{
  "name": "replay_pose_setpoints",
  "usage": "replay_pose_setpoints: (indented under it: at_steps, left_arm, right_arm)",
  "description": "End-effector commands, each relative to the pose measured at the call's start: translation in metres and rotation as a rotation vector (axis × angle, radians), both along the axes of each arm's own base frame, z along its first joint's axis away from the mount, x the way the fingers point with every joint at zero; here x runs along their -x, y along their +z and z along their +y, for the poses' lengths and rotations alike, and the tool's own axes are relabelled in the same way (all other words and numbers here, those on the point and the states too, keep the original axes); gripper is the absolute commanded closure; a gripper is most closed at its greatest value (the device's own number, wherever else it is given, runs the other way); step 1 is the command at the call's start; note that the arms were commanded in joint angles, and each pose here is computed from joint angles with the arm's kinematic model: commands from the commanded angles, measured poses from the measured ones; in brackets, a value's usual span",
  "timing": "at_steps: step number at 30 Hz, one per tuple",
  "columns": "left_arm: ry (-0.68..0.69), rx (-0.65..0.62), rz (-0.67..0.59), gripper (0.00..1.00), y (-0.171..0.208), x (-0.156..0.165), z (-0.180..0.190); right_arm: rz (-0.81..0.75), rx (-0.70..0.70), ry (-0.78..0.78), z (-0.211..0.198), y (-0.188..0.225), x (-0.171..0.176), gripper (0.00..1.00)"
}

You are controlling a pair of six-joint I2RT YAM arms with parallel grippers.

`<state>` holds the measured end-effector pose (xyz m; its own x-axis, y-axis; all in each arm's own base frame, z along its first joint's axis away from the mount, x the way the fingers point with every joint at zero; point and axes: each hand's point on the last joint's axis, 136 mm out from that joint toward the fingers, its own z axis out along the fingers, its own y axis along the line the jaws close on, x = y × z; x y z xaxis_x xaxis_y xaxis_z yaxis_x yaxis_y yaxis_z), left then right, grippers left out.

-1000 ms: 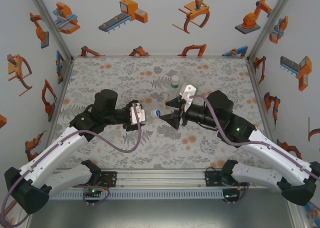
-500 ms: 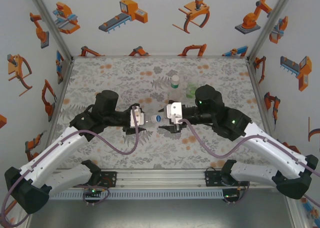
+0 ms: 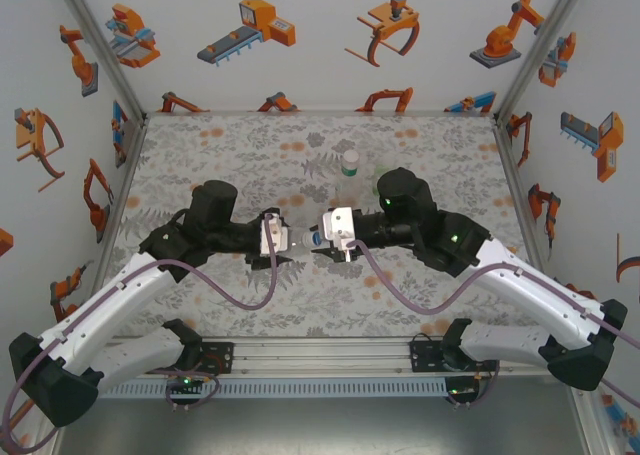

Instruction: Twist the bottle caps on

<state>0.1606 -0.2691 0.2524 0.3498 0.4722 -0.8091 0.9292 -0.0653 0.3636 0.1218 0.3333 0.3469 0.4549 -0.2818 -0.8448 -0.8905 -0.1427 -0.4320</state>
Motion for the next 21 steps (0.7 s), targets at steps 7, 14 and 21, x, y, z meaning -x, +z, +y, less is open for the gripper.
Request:
replay_pose_setpoints:
  at_steps: [7,14,21]
  left_arm:
    - [-0.025,0.024,-0.028,1.00,0.013,0.004,-0.001]
    - [0.039,0.014,-0.065,1.00,0.014,-0.006,0.003]
    - [0.132,0.015,-0.118,1.00,0.016,-0.022,0.009]
  right_arm:
    - [-0.021,-0.030,-0.002,0.001,0.015,0.001,0.73]
    - [0.125,-0.070,-0.177,0.004,0.020,-0.023,0.84]
    - [0.402,-0.149,-0.454,0.007,0.016,-0.062,0.90]
